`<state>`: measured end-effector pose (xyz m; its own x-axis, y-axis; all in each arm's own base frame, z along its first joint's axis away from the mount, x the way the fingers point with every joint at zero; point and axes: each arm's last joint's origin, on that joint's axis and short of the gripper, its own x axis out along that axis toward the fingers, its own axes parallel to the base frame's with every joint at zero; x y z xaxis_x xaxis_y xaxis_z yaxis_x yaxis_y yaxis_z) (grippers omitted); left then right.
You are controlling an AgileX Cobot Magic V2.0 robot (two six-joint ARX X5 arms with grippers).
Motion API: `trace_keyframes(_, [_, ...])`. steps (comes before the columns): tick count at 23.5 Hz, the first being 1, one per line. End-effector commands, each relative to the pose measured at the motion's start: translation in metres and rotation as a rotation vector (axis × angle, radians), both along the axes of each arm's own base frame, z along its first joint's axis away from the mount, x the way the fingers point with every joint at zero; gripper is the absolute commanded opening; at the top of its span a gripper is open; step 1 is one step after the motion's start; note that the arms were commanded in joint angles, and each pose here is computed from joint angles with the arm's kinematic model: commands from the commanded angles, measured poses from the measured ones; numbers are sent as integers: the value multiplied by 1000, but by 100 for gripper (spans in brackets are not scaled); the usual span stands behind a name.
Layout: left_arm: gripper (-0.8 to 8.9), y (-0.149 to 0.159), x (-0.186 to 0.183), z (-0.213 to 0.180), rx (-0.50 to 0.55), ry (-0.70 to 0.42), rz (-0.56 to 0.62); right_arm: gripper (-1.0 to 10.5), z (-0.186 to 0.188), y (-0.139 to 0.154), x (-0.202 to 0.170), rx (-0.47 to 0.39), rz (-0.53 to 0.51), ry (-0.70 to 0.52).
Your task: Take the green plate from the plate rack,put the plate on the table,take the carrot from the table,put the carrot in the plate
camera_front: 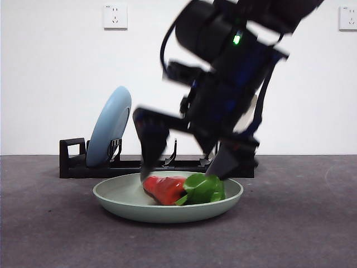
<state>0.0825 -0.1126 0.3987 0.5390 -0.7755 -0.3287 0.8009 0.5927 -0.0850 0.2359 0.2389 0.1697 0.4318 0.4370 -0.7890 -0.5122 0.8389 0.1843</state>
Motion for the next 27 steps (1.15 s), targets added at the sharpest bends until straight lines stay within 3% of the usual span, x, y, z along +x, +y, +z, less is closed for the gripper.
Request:
trace_keyframes(1, [377, 0, 0, -1, -3, 4, 1, 599, 28, -5, -6, 39, -7, -31])
trace_keyframes(6, [377, 1, -1, -5, 35, 28, 0, 595, 101, -52, -55, 52, 25, 4])
trace_keyframes(11, [375, 4, -3, -11, 90, 69, 0, 586, 136, -94, -99, 100, 75, 52])
trace_keyframes(14, [357, 5, -4, -15, 125, 97, -1, 417, 149, -114, -119, 125, 80, 32])
trace_keyframes(16, [248, 6, -5, -17, 151, 117, -1, 263, 155, -125, -129, 137, 80, 19])
trace_keyframes(19, [-30, 8, -7, -22, 191, 149, 0, 10, 160, -137, -141, 148, 82, 5])
trace_keyframes(27, [-3, 10, -8, -25, 225, 172, 2, 3, 165, -147, -151, 173, 79, -28])
